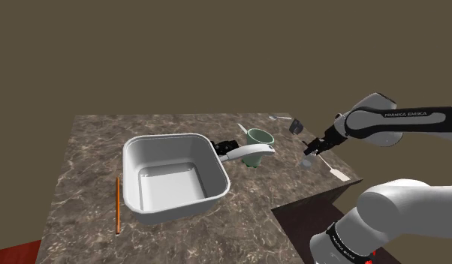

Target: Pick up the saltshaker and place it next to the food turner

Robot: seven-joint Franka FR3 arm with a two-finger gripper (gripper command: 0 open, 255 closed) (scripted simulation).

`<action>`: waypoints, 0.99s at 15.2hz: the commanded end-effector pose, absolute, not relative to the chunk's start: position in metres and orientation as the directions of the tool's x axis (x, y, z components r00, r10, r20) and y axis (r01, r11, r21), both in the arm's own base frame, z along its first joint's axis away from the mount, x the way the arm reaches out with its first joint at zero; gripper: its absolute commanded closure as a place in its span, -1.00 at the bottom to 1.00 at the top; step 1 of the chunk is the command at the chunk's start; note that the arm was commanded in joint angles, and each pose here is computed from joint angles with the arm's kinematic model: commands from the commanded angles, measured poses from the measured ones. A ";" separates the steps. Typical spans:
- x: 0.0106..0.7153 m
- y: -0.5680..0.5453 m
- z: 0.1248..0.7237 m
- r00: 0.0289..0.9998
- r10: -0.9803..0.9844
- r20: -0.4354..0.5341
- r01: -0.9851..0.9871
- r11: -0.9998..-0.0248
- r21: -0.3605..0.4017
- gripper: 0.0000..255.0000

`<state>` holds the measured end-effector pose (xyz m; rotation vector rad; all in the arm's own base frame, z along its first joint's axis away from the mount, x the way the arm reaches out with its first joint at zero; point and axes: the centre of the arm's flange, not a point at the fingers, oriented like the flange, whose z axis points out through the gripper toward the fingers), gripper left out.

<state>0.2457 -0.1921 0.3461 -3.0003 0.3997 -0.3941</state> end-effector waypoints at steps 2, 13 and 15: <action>0.246 -0.192 0.346 0.932 -0.268 0.242 -0.245 -0.962 -0.121 -1.00; 0.232 -0.195 0.394 0.932 -0.268 0.242 -0.245 -0.962 -0.121 -1.00; 0.232 -0.195 0.394 0.932 -0.268 0.242 -0.245 -0.962 -0.121 -1.00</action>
